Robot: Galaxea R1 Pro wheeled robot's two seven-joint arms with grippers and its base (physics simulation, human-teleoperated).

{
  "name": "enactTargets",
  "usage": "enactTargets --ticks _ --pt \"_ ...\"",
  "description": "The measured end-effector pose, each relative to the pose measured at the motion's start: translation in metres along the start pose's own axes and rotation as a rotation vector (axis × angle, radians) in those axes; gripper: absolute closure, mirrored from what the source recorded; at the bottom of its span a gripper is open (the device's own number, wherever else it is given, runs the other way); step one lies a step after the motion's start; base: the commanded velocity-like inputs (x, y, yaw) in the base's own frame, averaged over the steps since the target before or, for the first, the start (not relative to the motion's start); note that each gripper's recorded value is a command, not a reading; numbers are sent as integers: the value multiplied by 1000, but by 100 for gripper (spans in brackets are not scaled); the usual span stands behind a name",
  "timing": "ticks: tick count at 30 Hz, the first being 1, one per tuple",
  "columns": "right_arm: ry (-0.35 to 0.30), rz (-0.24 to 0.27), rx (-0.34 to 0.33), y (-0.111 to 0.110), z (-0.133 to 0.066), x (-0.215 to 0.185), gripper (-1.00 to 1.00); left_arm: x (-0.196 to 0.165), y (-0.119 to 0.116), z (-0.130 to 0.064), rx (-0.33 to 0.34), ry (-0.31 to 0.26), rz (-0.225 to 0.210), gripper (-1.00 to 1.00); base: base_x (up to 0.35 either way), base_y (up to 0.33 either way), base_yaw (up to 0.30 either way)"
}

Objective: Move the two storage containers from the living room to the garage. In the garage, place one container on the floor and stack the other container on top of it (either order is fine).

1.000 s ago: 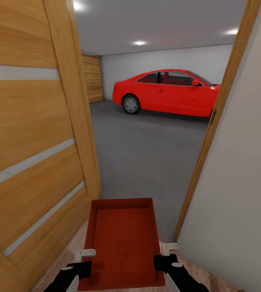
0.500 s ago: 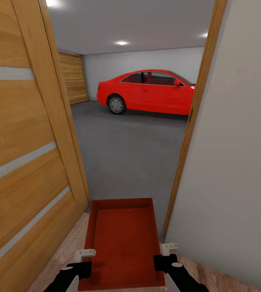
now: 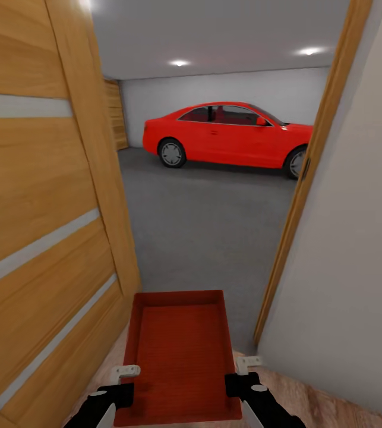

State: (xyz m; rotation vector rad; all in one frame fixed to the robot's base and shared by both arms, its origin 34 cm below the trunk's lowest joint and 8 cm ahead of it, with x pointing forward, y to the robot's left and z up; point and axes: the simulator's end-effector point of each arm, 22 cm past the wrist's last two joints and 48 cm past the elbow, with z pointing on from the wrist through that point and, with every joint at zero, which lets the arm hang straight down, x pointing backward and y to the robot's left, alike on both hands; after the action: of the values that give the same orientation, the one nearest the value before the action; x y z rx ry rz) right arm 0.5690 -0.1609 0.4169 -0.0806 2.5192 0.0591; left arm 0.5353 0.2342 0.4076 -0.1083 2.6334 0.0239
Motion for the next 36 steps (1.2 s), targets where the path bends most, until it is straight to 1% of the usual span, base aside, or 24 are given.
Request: enactTargets --ticks 6,23,36 --pt "0 0 0 0 0 0 100 0 0 0 0 0 0 100 97 152 -76" --pt "0 0 0 0 0 0 100 0 0 0 0 0 0 100 7 21 -219" --pt "0 0 0 0 0 0 100 0 0 0 0 0 0 100 54 262 -25"
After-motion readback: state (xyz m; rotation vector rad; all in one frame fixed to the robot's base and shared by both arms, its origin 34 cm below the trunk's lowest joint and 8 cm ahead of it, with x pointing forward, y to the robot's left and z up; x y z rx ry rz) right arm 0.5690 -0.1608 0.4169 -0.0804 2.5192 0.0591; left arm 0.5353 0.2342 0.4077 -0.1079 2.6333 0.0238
